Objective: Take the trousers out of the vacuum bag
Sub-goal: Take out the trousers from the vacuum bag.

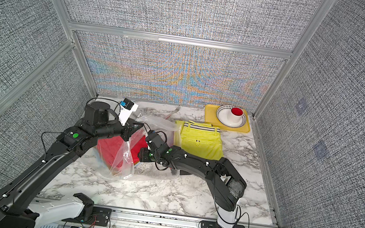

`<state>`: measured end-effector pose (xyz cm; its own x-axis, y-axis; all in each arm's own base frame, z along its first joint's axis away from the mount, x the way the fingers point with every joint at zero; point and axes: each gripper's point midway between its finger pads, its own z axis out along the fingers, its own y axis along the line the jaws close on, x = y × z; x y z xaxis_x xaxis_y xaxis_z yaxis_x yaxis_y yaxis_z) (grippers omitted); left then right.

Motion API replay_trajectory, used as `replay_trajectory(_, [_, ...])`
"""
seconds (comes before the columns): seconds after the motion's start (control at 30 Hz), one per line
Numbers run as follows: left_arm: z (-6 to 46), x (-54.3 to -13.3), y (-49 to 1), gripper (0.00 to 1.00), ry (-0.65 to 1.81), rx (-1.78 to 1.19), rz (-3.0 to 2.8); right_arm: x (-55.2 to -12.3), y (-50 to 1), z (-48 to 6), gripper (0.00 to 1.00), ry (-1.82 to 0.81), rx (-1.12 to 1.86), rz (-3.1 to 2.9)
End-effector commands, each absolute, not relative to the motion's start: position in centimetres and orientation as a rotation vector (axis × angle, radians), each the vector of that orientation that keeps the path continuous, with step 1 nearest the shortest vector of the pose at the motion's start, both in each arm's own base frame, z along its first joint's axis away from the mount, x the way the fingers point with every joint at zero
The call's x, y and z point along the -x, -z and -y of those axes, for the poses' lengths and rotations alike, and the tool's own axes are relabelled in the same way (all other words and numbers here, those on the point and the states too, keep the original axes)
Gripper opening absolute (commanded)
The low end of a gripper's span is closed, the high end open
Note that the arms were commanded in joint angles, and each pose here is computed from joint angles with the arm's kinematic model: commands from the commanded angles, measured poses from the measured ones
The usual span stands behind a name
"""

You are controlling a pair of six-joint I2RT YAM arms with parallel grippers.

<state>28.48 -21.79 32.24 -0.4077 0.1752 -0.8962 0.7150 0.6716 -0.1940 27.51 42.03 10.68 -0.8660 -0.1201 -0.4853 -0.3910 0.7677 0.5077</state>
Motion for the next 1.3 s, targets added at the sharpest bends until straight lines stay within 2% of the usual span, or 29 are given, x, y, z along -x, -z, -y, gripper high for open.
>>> replay_trajectory(0.0, [22.1,-28.8,-33.7,0.00,0.736,-0.668,-1.864,-27.8,-10.2,-42.2,0.57,-0.879,0.312,-2.557])
replay_trajectory(0.43, [22.2,-29.7,-33.0,0.00,0.727,-0.637,-1.875,-27.9,-7.7,-43.0,0.57,-0.926,0.260,-2.574])
replay_trajectory(1.1, [21.8,-30.0,-32.5,0.00,0.702,-0.604,-1.882,-28.9,-7.8,-45.4,0.57,-1.054,0.243,-2.547])
replay_trajectory(1.2, [21.6,-29.9,-32.5,0.00,0.695,-0.600,-1.882,-29.1,-7.8,-45.6,0.55,-1.065,0.242,-2.546])
replay_trajectory(1.27, [21.5,-29.8,-32.5,0.00,0.690,-0.600,-1.881,-29.2,-7.9,-45.6,0.49,-1.067,0.238,-2.543])
